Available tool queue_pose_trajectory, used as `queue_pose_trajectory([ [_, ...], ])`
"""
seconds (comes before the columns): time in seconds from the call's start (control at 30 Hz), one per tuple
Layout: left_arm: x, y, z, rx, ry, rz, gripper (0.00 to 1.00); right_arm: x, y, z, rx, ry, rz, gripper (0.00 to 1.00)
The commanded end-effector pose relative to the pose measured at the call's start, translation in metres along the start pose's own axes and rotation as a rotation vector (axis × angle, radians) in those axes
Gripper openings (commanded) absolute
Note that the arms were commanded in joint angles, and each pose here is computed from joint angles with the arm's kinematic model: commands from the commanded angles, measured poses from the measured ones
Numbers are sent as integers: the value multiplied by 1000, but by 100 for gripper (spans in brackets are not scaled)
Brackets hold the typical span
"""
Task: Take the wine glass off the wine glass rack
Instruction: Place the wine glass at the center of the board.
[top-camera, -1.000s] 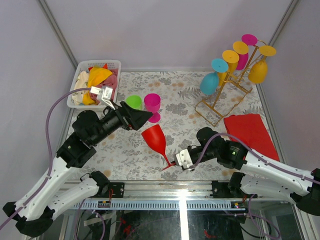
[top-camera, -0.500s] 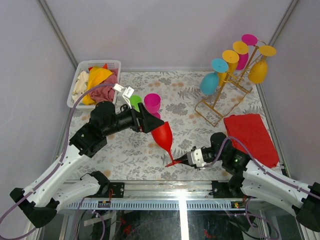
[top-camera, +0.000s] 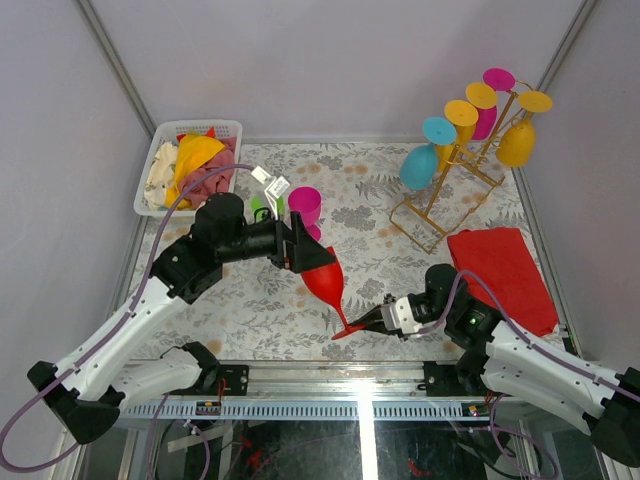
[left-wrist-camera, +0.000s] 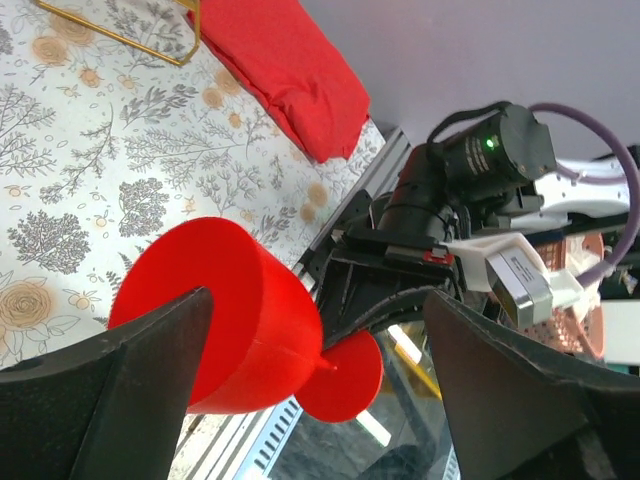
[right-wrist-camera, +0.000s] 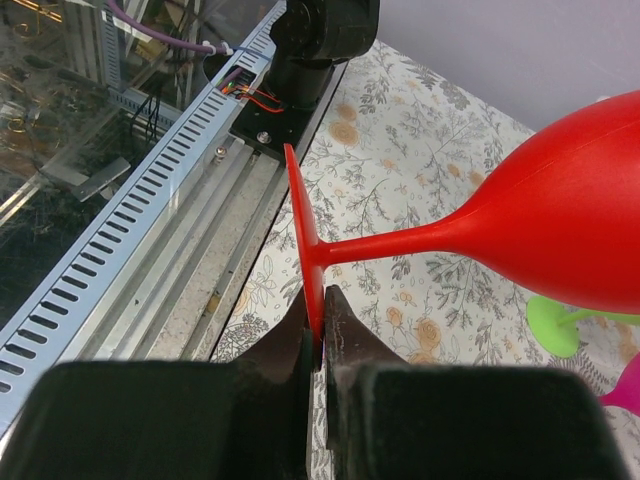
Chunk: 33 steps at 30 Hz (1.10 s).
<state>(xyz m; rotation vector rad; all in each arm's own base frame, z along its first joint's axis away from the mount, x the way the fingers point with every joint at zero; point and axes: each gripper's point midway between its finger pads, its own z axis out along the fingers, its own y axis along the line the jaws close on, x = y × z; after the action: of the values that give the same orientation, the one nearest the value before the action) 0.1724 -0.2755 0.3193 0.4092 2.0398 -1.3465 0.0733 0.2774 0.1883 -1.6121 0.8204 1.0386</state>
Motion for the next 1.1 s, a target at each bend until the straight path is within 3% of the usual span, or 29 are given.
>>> queue_pose_trajectory([
  [0.0,11,-19,-12,81,108,115,85,-10,-18,-1,42,-3,-48,0],
  [0.33,53,-24,-20,209,353,133,68,-14,-28,0,57,13,-55,0],
  [0.5,57,-23,-21,215,372,134,67,-16,-28,-2,65,24,-53,0],
  [0.67,55,-17,-18,178,367,129,69,-48,-12,-3,-20,-99,-119,0],
  [0.8,56,-23,-19,215,384,120,66,-45,-15,-5,9,-78,-111,0],
  [0.9,53,-26,-20,222,374,132,59,-37,-16,-5,21,-52,-89,0],
  [1.07,47,-29,-21,214,336,150,31,-29,-22,-5,52,-13,-63,0],
])
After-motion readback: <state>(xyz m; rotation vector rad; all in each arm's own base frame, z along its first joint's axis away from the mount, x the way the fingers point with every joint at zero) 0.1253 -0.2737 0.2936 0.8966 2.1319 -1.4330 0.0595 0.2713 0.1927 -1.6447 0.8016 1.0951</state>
